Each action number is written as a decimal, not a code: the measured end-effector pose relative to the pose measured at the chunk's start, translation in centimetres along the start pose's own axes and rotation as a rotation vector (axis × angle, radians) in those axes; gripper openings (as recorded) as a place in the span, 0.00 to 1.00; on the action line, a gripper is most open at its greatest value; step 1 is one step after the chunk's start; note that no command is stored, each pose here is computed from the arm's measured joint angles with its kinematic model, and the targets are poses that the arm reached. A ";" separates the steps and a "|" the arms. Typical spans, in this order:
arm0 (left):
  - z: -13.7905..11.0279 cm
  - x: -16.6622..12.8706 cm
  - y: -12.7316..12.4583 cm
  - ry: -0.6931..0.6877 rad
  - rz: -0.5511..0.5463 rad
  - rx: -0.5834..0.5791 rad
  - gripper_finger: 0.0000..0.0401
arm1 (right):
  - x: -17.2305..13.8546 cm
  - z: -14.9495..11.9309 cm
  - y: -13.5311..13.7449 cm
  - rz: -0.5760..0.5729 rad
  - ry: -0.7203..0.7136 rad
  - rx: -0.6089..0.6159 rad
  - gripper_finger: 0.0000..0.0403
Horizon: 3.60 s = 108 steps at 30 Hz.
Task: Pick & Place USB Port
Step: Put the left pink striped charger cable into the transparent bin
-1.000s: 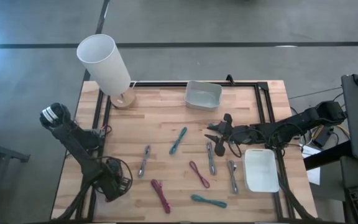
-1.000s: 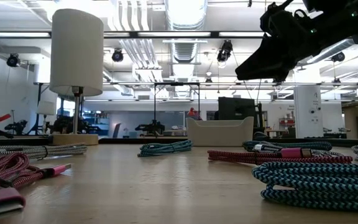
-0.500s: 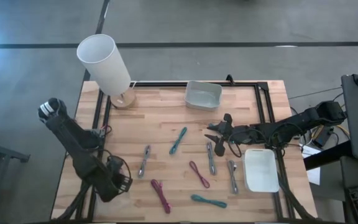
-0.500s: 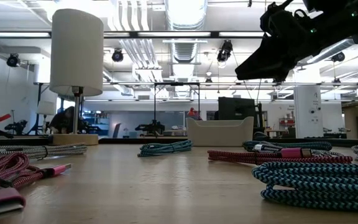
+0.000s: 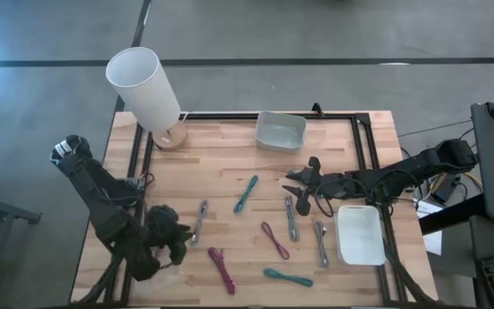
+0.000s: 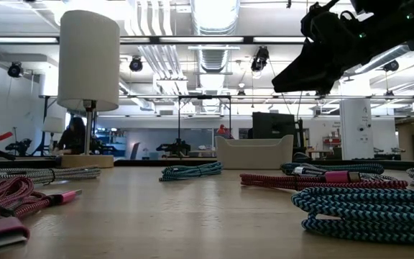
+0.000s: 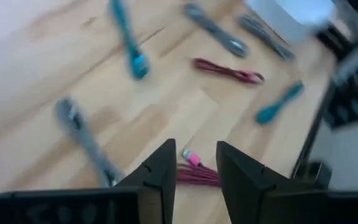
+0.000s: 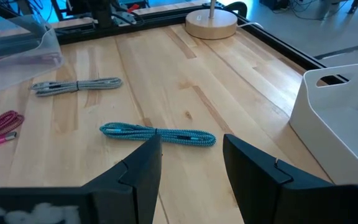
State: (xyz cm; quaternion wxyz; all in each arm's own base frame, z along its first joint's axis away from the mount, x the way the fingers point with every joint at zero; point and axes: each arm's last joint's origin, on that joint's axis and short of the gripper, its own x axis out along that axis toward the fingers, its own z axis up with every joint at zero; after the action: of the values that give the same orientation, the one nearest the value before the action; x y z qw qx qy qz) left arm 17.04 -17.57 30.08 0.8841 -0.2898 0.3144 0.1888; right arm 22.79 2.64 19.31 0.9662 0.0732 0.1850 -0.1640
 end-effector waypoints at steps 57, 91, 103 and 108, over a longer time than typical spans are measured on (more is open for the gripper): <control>-5.6 17.4 -1.5 0.486 -0.293 0.929 0.04 | 0.0 -0.1 0.1 0.011 0.011 0.124 0.42; -2.2 0.4 1.1 0.432 0.094 -0.289 0.02 | 0.0 -0.3 0.0 0.008 0.016 0.102 0.42; -7.0 -3.3 1.1 0.729 0.310 -0.472 0.02 | 0.0 -0.3 0.0 0.008 0.016 0.094 0.42; -7.8 -2.7 0.9 0.732 0.351 -0.453 0.02 | 0.0 -0.3 0.0 0.007 0.016 0.095 0.42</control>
State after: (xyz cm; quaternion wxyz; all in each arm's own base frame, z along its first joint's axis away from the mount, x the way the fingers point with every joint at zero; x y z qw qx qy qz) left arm 11.15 -22.23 26.54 0.5839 -0.4655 0.6010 0.2848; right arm 22.67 2.69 19.06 0.9607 0.1211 0.1844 -0.1684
